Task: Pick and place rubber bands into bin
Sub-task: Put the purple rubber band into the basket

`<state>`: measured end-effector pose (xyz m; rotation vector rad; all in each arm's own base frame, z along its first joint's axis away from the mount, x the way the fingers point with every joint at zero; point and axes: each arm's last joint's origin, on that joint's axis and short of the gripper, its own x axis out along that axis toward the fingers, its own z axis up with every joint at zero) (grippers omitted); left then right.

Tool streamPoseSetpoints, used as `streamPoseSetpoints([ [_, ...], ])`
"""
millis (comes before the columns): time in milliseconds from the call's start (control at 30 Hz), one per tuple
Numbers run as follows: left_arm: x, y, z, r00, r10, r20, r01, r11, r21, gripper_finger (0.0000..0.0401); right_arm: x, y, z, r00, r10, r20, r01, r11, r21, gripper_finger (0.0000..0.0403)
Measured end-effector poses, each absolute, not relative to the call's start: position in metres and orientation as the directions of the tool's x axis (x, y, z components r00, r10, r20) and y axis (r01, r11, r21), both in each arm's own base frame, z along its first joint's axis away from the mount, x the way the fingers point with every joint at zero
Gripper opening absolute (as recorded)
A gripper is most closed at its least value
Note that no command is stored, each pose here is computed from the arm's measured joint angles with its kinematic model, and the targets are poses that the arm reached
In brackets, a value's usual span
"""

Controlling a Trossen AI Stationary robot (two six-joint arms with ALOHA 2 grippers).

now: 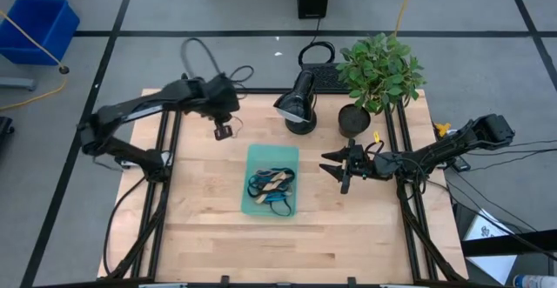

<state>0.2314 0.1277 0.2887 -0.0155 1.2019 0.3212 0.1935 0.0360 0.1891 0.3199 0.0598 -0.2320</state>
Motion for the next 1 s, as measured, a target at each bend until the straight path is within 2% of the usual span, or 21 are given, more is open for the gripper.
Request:
streamPoseSetpoints([
  [233, 0.205, 0.098, 0.337, 0.581, 0.206, -0.788, -0.258, 0.964, 0.062, 0.0001, 0.193, 0.036, 0.189, 0.972, -0.216, -0.095, 0.235, 0.924, 0.300, 0.0175],
  [367, 0.198, 0.083, 0.360, 0.742, 0.135, -0.656, -0.193, 0.981, -0.016, 0.0001, 0.193, 0.036, 0.189, 0.972, -0.216, -0.095, 0.235, 0.925, 0.300, 0.0172],
  [500, 0.198, 0.069, 0.375, 0.843, 0.038, -0.536, -0.095, 0.992, -0.079, 0.0001, 0.194, 0.037, 0.189, 0.976, -0.193, -0.096, 0.214, 0.929, 0.303, 0.0174],
  [733, 0.215, 0.044, 0.383, 0.891, -0.105, -0.441, 0.073, 0.993, -0.090, 0.0001, 0.194, 0.038, 0.189, 0.982, -0.160, -0.095, 0.182, 0.934, 0.306, 0.0173],
  [900, 0.234, 0.028, 0.372, 0.862, -0.164, -0.479, 0.132, 0.986, -0.099, 0.0001, 0.194, 0.038, 0.189, 0.982, -0.160, -0.096, 0.182, 0.934, 0.306, 0.0173],
  [1000, 0.251, 0.021, 0.358, 0.830, -0.152, -0.537, 0.124, 0.988, -0.088, 0.0001, 0.194, 0.038, 0.189, 0.983, -0.160, -0.094, 0.182, 0.934, 0.307, 0.0175],
])
